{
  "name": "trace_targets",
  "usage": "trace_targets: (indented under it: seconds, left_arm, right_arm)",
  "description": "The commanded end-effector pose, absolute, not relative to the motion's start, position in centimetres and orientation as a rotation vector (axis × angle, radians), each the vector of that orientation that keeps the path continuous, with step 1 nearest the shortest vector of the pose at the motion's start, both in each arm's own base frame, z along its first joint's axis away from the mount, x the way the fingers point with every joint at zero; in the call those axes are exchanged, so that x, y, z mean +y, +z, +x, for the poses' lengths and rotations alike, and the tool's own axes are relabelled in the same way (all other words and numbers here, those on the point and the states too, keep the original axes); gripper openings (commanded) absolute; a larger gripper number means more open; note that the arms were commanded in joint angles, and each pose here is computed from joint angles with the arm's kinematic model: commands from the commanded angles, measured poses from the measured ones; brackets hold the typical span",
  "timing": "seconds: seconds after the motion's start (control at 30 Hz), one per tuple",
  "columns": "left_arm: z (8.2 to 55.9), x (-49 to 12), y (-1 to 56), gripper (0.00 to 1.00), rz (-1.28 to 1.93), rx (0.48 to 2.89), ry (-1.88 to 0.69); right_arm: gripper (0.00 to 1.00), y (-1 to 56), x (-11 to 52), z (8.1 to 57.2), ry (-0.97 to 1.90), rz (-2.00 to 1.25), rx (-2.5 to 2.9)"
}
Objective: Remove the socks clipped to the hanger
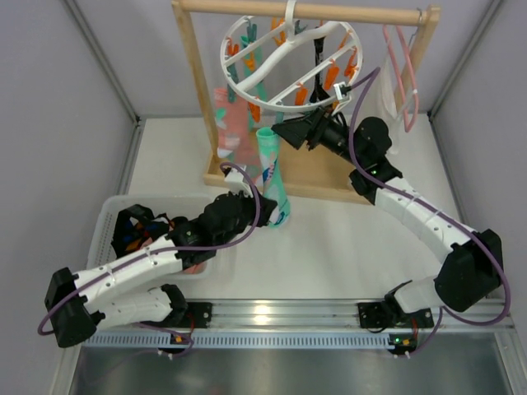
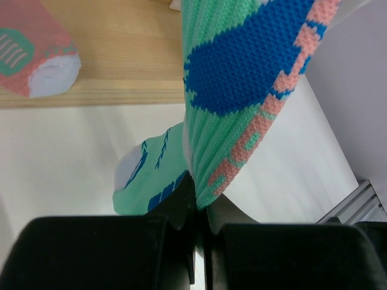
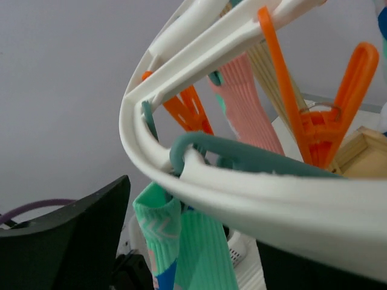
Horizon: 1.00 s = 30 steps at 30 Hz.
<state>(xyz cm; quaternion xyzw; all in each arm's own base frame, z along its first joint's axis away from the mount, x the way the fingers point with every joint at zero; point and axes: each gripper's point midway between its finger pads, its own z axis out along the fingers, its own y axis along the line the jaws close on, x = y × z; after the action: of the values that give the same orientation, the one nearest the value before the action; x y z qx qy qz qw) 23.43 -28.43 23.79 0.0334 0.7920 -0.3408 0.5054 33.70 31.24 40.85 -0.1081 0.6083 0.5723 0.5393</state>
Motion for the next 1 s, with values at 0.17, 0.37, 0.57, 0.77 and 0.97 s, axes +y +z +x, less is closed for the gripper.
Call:
trace_targets:
  seconds: [0.17, 0.37, 0.57, 0.77, 0.97]
  left_arm:
    - [22.9, -28.4, 26.5, 0.00, 0.066, 1.873, -0.875]
    - [22.5, -29.0, 26.6, 0.00, 0.092, 1.881, -0.912]
    - [22.1, -29.4, 26.8, 0.00, 0.108, 1.885, -0.940]
    - [22.0, -29.5, 27.1, 0.00, 0.112, 1.882, -0.952]
    - [21.9, -29.9, 27.3, 0.00, 0.123, 1.884, -0.967]
  right_arm:
    - [0.79, 43.1, 29.2, 31.2, 1.358, -0.366, 1.281]
    - [0.73, 44.5, 29.5, 31.6, 1.422, -0.338, 1.233]
    - [0.67, 45.7, 29.5, 33.0, 1.437, -0.243, 1.223]
    - [0.64, 45.2, 30.4, 33.4, 1.453, -0.213, 1.231]
    - [0.59, 46.1, 31.0, 33.3, 1.496, -0.199, 1.178]
